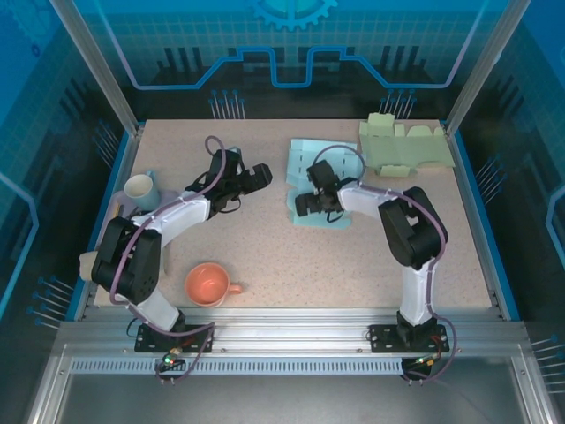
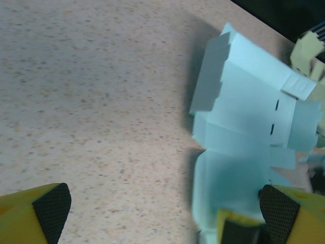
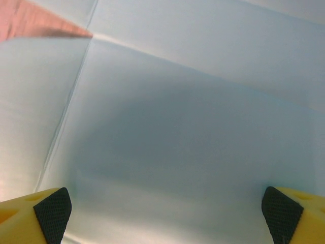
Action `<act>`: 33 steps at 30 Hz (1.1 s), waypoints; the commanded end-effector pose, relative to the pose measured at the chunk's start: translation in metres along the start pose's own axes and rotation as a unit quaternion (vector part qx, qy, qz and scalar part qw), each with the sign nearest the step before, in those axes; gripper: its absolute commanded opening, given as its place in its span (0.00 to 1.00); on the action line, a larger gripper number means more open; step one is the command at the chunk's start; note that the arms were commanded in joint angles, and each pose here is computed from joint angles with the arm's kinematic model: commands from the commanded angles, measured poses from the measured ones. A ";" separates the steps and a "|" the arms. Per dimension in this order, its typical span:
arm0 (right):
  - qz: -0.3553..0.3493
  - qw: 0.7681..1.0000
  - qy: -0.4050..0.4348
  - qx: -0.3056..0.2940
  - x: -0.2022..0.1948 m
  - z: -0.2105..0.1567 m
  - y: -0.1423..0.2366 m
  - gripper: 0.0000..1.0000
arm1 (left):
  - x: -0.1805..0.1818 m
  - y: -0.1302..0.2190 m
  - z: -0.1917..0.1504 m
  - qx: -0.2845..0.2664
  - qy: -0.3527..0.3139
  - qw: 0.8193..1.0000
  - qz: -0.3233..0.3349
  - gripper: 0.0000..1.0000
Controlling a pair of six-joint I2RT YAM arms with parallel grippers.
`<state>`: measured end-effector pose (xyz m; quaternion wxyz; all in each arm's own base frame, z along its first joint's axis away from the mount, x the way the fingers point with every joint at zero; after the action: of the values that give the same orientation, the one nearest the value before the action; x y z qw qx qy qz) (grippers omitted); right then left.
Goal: Fold the paper box
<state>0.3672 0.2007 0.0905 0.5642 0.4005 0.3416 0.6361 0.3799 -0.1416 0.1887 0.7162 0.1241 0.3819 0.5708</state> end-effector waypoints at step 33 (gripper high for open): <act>0.061 0.916 -0.090 -0.386 -0.078 -0.077 0.223 0.92 | -0.072 -0.154 0.015 0.110 -0.164 0.980 -0.029 0.78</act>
<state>0.2052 0.1034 0.2401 0.6574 0.2340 0.0369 0.7153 0.4962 -0.2465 0.1414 0.7688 0.2536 0.3232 0.4901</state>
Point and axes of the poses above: each hand's point on the last joint's axis, 136 mm out from that joint toward the fingers, its own y axis back along the fingers, its own x axis along the line the jaws close on, z = x × y, the point moved 8 cm from there along y, back along the fingers, and after that the axes turned 11 degrees about -y, right-handed, at the moved point
